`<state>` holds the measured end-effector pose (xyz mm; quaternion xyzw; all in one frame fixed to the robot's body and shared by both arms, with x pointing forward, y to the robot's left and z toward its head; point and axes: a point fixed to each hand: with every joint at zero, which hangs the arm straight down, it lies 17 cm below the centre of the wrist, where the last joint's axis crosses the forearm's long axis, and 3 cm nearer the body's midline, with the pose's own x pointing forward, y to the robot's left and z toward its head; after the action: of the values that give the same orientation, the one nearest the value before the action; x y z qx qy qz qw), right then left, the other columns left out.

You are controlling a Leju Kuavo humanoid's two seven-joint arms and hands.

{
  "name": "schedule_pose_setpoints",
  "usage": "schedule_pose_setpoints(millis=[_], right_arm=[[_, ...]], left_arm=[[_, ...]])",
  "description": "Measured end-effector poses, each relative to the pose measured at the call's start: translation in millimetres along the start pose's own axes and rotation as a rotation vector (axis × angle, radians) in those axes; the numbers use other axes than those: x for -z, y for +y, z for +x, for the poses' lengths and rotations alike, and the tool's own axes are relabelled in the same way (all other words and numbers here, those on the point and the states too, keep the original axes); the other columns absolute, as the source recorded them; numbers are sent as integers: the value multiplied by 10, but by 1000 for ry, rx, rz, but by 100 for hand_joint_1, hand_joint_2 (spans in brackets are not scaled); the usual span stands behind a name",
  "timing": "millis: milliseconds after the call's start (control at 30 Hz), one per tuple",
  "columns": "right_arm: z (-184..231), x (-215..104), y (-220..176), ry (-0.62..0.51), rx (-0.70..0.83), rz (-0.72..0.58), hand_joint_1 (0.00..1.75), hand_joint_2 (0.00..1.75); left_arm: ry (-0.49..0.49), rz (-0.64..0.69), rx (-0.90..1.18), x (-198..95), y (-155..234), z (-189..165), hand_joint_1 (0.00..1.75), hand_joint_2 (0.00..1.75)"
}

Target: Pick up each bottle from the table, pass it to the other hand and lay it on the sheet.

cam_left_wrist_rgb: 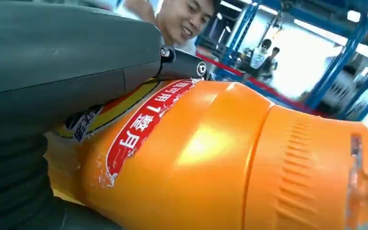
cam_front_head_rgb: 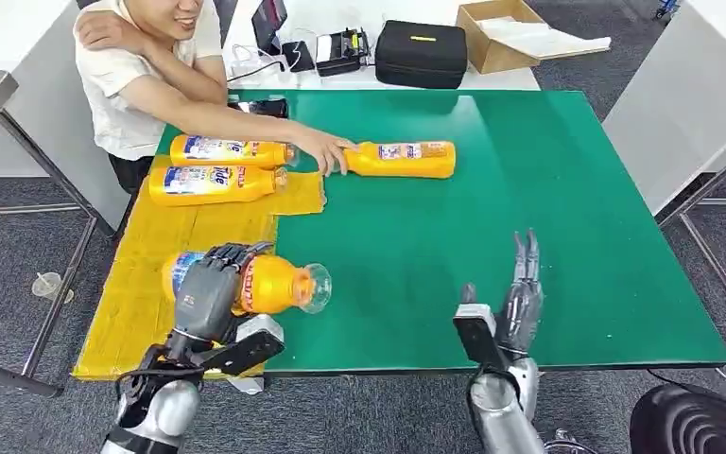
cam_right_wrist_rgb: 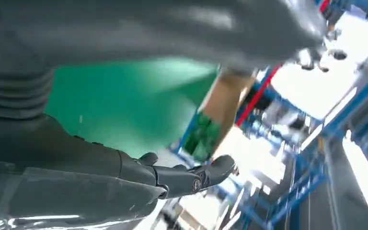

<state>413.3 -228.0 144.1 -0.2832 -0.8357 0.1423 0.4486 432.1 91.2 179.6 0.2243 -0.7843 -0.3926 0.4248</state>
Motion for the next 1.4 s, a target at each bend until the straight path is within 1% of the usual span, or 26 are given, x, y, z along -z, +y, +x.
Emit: schedule_pose_setpoints(millis=[100,133,167,233,333,367,400,433,467,500,533,567,700,733,767,800,833,867,900,967,1400], right_arm=[[-30,29,-47,8,21,-5,0,175],[-35,32,-56,11,25,-9,0,175],[-38,38,-64,13,28,-14,0,175],[-33,63,-72,14,40,-21,0,175],[10,114,-13,11,81,-14,0,175],[24,122,14,10,91,-10,0,175],[32,128,30,9,94,-7,0,175],[36,133,45,10,101,-6,0,175],[39,137,69,12,111,-3,0,175],[47,144,96,12,119,1,0,175],[52,150,122,13,127,5,0,175],[55,155,149,15,135,9,0,175],[46,149,217,20,145,26,0,175],[43,149,225,20,146,27,0,175],[38,144,239,23,149,30,0,175],[31,133,252,24,149,35,0,175],[27,125,261,26,148,38,0,175],[22,121,268,27,148,41,0,175],[15,119,271,28,148,41,0,175],[-8,118,267,34,146,38,0,175],[-119,74,259,56,130,43,0,175]], left_arm=[[26,-96,103,38,-153,-293,175,175],[34,-112,115,56,-176,-361,164,175],[43,-133,122,60,-225,-432,168,175],[54,-161,121,101,-270,-518,164,175],[92,-234,108,120,-442,-703,166,175],[102,-249,105,129,-476,-756,159,175],[111,-259,105,140,-496,-802,157,175],[121,-266,104,151,-512,-850,89,175],[135,-277,100,160,-542,-917,66,175],[149,-286,99,167,-565,-978,65,175],[165,-301,99,160,-604,-1045,52,175],[184,-314,92,159,-636,-1109,35,175],[237,-353,73,119,-747,-1282,31,175],[248,-359,75,111,-758,-1318,17,175],[258,-369,75,93,-781,-1356,23,175],[267,-377,74,72,-804,-1387,33,175],[272,-380,74,67,-813,-1401,33,175],[277,-383,74,65,-819,-1419,24,175],[282,-389,75,59,-829,-1438,19,175],[293,-404,78,38,-858,-1481,17,175],[296,-444,62,16,-948,-1500,19,175]])
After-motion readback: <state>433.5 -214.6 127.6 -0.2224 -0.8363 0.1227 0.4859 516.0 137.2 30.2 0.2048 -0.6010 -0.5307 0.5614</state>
